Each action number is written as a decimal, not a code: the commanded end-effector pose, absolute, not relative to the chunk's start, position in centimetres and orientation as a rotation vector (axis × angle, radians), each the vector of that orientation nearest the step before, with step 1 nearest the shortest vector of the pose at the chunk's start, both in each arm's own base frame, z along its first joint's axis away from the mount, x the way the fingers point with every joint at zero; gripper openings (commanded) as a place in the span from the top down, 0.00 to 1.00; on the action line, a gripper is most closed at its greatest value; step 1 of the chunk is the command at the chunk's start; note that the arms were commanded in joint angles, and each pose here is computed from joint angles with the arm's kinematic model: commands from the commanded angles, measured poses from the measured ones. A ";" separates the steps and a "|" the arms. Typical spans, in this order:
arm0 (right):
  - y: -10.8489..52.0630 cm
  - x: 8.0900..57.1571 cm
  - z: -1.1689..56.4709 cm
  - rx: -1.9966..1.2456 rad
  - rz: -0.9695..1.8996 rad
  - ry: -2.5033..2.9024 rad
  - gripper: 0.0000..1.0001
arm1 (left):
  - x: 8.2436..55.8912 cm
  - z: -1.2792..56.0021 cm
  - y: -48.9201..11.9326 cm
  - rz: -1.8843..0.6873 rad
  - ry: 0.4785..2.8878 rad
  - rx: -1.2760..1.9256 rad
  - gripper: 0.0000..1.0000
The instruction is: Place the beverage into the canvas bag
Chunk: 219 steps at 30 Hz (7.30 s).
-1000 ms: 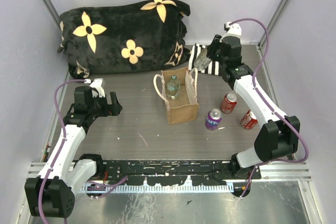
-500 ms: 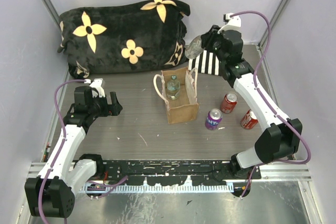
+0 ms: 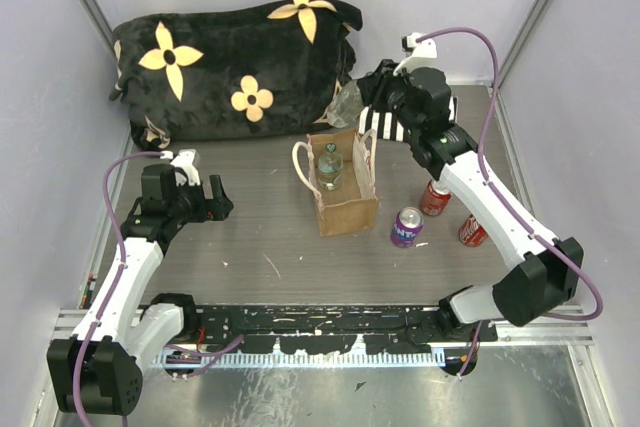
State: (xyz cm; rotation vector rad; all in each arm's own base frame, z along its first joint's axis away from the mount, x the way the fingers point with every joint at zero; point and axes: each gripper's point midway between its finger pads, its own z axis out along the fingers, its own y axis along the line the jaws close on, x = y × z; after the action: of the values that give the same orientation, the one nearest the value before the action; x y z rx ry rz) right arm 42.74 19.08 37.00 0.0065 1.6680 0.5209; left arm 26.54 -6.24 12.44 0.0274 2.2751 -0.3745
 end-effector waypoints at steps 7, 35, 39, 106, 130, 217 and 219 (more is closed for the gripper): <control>17.5 37.3 47.1 0.010 0.614 1.370 0.99 | 25.9 11.8 -6.6 -0.408 2.294 0.017 0.02; 18.6 36.1 37.2 -0.075 0.557 1.634 0.99 | 26.0 11.7 -6.7 -0.419 2.296 0.007 0.02; 19.1 36.7 36.4 -0.098 0.537 1.651 0.99 | 26.1 11.7 -6.7 -0.418 2.297 0.007 0.02; 22.3 39.3 21.7 -0.261 0.294 1.857 0.99 | 26.7 11.2 -7.0 -0.439 2.323 0.000 0.02; 22.6 38.8 20.2 -0.294 0.307 1.913 0.52 | 26.5 11.4 -7.0 -0.441 2.311 0.002 0.02; 0.0 31.5 10.5 0.336 -0.093 2.633 0.16 | 26.1 11.5 -7.5 -0.477 2.307 0.003 0.02; 0.0 31.3 10.3 0.335 -0.099 2.637 0.16 | 26.1 11.5 -7.5 -0.477 2.307 0.003 0.02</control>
State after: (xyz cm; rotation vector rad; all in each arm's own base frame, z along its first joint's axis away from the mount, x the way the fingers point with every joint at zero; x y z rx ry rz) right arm 31.61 0.11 9.96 0.3419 2.6515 -0.0928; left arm 26.02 -7.22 11.17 -0.0025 2.3296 -0.4547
